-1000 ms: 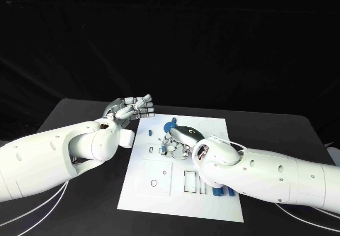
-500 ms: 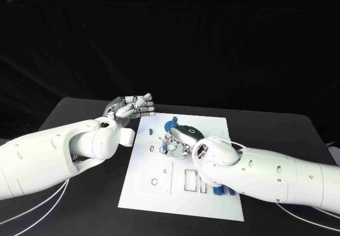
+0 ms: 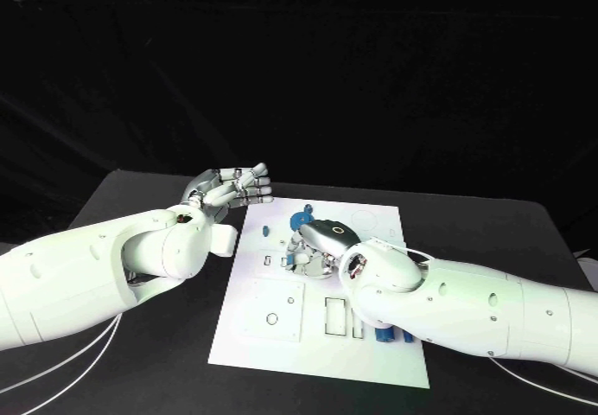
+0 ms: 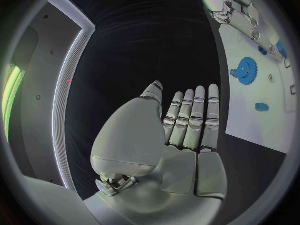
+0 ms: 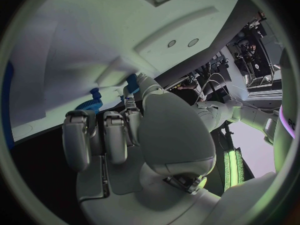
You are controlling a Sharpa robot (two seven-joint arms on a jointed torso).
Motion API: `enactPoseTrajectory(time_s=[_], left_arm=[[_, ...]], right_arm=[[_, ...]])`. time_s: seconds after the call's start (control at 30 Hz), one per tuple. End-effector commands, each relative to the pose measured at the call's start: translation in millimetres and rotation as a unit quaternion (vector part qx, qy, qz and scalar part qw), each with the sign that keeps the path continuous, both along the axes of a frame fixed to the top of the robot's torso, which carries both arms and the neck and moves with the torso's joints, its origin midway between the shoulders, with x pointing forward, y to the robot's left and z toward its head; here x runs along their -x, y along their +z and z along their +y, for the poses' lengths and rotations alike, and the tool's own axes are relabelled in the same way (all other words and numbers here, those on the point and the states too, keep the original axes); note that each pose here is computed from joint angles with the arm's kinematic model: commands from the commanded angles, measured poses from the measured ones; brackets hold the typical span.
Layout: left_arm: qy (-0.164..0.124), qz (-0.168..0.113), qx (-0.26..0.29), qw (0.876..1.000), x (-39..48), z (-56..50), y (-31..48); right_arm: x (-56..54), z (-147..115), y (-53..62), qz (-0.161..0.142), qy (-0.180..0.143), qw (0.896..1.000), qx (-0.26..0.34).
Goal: Assemble the parts on the task board
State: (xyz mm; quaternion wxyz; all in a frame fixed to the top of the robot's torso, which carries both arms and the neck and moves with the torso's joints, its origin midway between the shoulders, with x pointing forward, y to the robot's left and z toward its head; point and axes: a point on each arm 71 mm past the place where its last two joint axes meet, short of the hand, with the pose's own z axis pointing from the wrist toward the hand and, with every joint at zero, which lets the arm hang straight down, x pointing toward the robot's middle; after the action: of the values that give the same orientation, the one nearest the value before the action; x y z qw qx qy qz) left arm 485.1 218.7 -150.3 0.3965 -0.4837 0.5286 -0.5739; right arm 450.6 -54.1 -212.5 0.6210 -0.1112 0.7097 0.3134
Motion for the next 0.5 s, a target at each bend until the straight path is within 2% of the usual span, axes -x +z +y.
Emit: enactPoseTrajectory(time_s=[0.03,0.5], left_arm=[[-0.009,-0.003,0.005,1.0,0.3,-2.0,1.2],[-0.008,-0.003,0.004,1.0,0.1,-1.6,1.1]], right_arm=[[1.2,-3.0,-7.1,0.007,-0.005,1.0,0.029],[2.6,-5.2,-6.4,0.001,-0.013,0.999,0.03]])
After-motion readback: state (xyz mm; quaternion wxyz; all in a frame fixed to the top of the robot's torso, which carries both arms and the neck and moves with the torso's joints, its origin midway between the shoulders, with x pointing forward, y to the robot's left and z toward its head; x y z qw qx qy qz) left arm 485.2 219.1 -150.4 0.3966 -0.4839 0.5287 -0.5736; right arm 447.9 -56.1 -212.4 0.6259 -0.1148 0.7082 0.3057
